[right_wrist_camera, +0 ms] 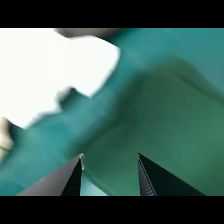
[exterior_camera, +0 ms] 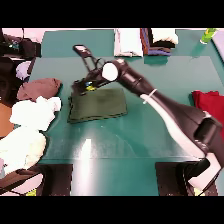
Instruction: Fold the shirts.
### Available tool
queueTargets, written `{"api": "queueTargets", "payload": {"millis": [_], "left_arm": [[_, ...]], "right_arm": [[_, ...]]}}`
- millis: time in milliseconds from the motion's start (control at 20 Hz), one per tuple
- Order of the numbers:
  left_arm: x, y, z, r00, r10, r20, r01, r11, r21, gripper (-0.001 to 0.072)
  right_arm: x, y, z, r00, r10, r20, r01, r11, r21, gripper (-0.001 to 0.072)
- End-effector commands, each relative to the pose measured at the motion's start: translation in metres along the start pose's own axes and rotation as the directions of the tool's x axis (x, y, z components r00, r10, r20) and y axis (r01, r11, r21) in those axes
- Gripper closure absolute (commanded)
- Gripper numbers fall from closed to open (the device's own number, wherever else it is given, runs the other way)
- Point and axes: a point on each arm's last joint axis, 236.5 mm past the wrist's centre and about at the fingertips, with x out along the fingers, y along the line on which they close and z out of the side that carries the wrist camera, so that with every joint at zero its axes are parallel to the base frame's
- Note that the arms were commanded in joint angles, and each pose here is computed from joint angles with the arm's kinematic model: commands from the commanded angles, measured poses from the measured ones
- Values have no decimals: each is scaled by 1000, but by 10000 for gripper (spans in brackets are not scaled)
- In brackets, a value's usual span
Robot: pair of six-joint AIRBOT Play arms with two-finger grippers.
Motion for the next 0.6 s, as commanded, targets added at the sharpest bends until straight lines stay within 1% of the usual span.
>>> {"api": "queueTargets", "payload": {"millis": [0,50,100,150,200,300,400,550], "left_arm": [[-1,-8,-8,999,-28,-33,28,1000,-4,683],[-1,-13,-8,998,-48,-31,48,999,-12,683],[-1,-17,-7,998,-64,-28,63,998,-18,683],[-1,-20,-5,997,-77,-21,77,997,-23,683],[-1,-22,-4,996,-84,-14,84,996,-26,683],[-1,-22,-4,996,-88,-14,87,996,-28,683],[-1,-22,-4,996,-88,-14,87,996,-27,683],[-1,-23,-7,996,-89,-28,88,996,-27,683]], "right_arm": [[-52,-107,-53,945,-258,-203,271,962,43,300],[-68,-138,-73,917,-299,-265,332,939,90,248],[-77,-162,-89,900,-307,-310,364,920,147,13],[-84,-183,-103,884,-310,-351,400,890,219,-6],[-83,-195,-115,879,-286,-380,409,864,295,-3],[-70,-205,-130,889,-209,-407,383,825,414,8],[-47,-201,-133,904,-139,-405,338,812,475,22],[-16,-194,-133,913,-102,-394,309,805,507,22]]}}
